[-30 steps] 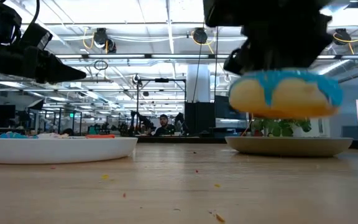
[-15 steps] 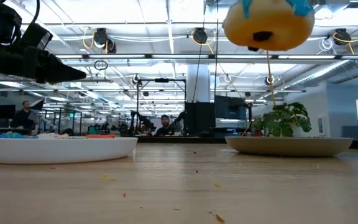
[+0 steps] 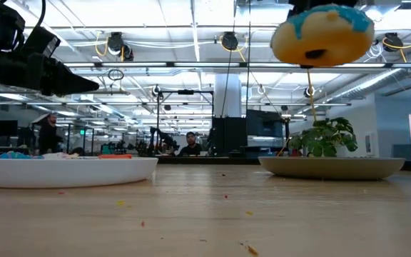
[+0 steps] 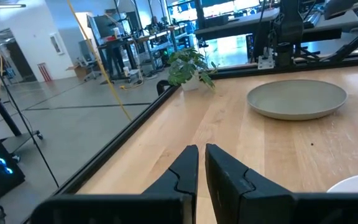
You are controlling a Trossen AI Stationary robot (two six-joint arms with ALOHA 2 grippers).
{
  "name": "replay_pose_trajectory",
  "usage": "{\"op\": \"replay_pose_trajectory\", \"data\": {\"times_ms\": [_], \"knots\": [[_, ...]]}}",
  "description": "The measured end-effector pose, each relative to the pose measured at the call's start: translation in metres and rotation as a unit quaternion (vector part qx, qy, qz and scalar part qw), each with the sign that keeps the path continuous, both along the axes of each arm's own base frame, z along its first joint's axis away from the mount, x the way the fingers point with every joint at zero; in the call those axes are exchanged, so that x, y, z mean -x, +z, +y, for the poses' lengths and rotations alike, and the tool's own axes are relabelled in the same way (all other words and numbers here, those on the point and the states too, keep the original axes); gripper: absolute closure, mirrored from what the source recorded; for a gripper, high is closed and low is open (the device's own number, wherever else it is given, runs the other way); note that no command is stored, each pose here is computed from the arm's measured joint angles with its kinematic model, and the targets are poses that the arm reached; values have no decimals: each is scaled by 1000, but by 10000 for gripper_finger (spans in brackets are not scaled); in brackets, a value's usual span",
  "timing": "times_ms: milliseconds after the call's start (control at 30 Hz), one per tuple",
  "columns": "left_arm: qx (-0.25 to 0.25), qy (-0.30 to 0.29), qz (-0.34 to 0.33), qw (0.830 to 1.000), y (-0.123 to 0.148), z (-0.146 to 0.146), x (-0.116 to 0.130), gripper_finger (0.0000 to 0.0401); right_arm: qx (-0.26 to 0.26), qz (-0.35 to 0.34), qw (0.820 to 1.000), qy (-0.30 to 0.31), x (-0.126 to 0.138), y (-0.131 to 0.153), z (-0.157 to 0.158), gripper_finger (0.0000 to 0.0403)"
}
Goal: Pick & Place donuts
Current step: Put the big blue donut on the gray plate
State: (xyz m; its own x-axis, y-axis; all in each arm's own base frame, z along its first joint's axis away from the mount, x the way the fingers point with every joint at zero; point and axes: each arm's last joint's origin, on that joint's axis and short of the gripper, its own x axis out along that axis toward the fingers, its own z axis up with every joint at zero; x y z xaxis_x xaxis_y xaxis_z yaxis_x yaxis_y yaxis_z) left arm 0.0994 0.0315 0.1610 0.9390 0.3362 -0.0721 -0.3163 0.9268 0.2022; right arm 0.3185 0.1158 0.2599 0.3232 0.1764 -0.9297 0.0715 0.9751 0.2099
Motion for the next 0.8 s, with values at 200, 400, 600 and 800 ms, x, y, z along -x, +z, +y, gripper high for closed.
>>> {"op": "replay_pose_trajectory", "data": {"times_ms": [200, 400, 600, 800], "knots": [[0, 0, 0, 1000, 0, 0, 0, 364, 8, 14, 999, -30, 3, 8, -25, 385], [0, 0, 0, 1000, 0, 0, 0, 364, 13, 21, 997, -71, 9, 20, -58, 385], [0, -1, -1, 1000, 0, 0, 0, 364, 25, 36, 994, -95, 11, 21, -93, 385], [-1, -3, -2, 1000, 0, 0, 0, 364, 39, 34, 993, -103, 11, 17, -128, 385]]}}
